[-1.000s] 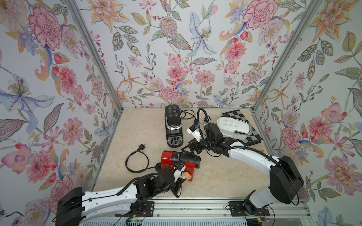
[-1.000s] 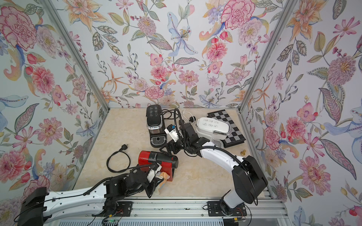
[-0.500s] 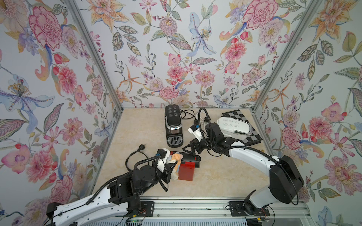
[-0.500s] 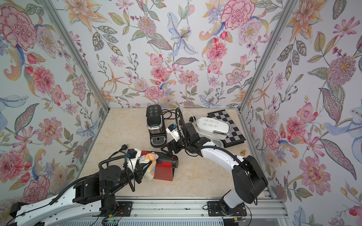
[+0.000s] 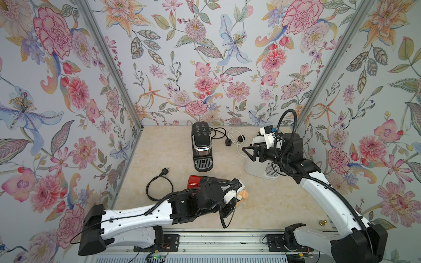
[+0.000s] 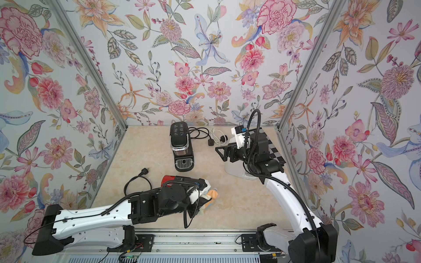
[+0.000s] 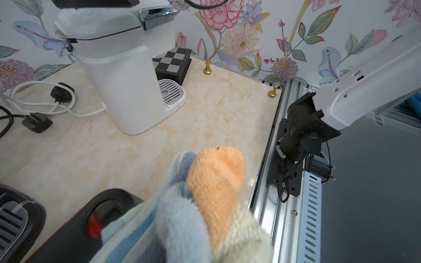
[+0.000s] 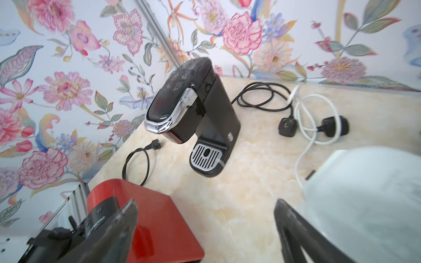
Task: Wipe the surface of a coffee machine
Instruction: Move the coffee machine to the center of the board, then place the cleaning item at the center of the board.
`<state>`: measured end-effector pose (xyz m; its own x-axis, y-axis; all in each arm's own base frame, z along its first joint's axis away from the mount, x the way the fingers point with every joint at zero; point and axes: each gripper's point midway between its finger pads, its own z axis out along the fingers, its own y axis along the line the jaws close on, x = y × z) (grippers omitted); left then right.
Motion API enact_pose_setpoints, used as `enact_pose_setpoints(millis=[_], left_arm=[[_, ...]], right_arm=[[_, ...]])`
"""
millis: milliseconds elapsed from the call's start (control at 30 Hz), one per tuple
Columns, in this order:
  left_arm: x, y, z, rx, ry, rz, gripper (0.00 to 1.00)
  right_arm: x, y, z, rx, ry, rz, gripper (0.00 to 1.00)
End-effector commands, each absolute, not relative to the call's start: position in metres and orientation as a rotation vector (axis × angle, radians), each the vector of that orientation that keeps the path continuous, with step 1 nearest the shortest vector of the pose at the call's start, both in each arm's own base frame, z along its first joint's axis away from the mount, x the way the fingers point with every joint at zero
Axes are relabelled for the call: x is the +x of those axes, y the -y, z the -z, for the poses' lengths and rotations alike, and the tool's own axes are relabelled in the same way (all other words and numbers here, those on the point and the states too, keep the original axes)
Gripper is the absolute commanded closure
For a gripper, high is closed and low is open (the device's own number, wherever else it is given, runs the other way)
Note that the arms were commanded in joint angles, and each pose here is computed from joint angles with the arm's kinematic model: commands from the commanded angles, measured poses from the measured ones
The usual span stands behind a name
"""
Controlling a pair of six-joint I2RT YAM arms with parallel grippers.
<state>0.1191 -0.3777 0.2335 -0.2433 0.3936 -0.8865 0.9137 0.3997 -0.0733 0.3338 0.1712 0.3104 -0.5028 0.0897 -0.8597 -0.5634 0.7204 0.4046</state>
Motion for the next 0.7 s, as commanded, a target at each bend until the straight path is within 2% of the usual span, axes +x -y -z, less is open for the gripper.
enact_pose_setpoints(millis=[0, 200, 267, 500, 533, 567, 633, 667], left_arm=[[0.111, 0.411, -0.238, 1.207, -1.727, 0.841, 1.0], [0.131, 0.451, -0.189, 1.289, -1.81, 0.719, 1.0], [0.141, 0.464, -0.153, 1.346, -1.879, 0.627, 1.0], [0.16, 0.481, -0.111, 1.402, -1.964, 0.499, 1.0], [0.16, 0.481, -0.109, 1.403, -1.969, 0.496, 0.93], [0.16, 0.481, -0.109, 1.397, -1.97, 0.497, 0.77], [0.161, 0.479, -0.114, 1.382, -1.966, 0.509, 0.51], [0.162, 0.477, -0.118, 1.37, -1.961, 0.518, 0.43]], right_arm=[[0.328, -0.141, -0.302, -0.23, -1.995, -0.853, 0.05], [0.317, -0.117, -0.312, -0.164, -1.947, -0.824, 0.05], [0.316, -0.112, -0.308, -0.144, -1.951, -0.819, 0.05], [0.31, -0.101, -0.298, -0.104, -1.958, -0.813, 0.05], [0.31, -0.101, -0.298, -0.107, -1.957, -0.809, 0.05], [0.309, -0.101, -0.297, -0.113, -1.957, -0.811, 0.05], [0.31, -0.102, -0.296, -0.12, -1.96, -0.812, 0.05], [0.311, -0.103, -0.294, -0.122, -1.966, -0.813, 0.05]])
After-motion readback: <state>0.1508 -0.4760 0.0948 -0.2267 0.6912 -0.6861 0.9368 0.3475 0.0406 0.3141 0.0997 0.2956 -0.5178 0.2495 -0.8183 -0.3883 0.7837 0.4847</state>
